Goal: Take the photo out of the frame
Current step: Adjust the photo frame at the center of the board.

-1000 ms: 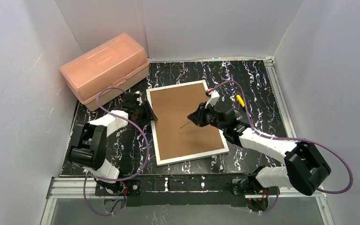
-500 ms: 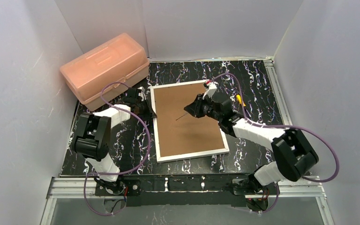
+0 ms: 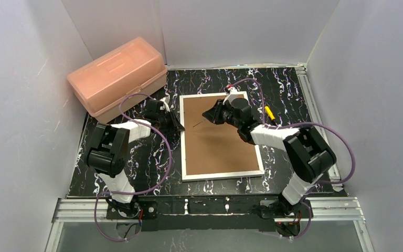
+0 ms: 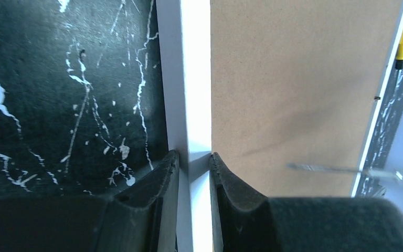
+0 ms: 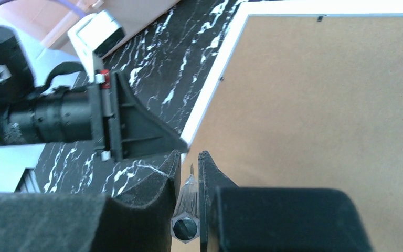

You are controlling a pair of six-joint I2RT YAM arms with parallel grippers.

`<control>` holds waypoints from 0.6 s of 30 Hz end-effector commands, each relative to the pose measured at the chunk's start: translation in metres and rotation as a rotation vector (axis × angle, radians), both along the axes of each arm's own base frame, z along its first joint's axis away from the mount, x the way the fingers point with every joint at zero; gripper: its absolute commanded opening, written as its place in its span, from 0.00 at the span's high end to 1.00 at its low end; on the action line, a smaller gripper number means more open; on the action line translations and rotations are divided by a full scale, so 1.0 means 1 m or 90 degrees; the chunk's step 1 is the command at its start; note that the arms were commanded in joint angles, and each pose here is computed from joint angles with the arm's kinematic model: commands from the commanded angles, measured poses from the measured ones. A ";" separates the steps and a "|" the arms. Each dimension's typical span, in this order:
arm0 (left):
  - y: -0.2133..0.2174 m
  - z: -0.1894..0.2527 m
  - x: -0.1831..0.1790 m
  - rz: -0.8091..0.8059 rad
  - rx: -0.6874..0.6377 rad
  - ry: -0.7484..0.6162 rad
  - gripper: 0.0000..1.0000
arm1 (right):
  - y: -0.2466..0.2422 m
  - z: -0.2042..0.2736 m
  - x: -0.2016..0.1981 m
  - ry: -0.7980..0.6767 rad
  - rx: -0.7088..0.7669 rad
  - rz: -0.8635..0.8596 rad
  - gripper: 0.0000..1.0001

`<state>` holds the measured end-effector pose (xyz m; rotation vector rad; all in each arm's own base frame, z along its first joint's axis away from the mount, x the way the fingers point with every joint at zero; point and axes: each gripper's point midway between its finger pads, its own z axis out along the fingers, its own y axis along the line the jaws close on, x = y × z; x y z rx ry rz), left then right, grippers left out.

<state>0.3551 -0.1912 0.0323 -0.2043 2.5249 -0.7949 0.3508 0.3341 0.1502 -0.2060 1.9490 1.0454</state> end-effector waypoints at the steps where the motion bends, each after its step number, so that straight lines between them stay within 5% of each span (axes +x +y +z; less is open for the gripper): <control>1: -0.010 -0.031 -0.057 -0.016 -0.016 0.130 1.00 | 0.006 0.024 0.028 -0.053 0.062 -0.022 0.99; 10: -0.001 -0.003 -0.053 -0.004 0.020 0.104 0.62 | 0.015 0.016 0.056 -0.057 0.070 -0.029 0.99; 18: 0.011 0.026 -0.022 0.071 -0.038 0.044 0.56 | 0.018 0.005 0.075 -0.050 0.080 -0.030 0.99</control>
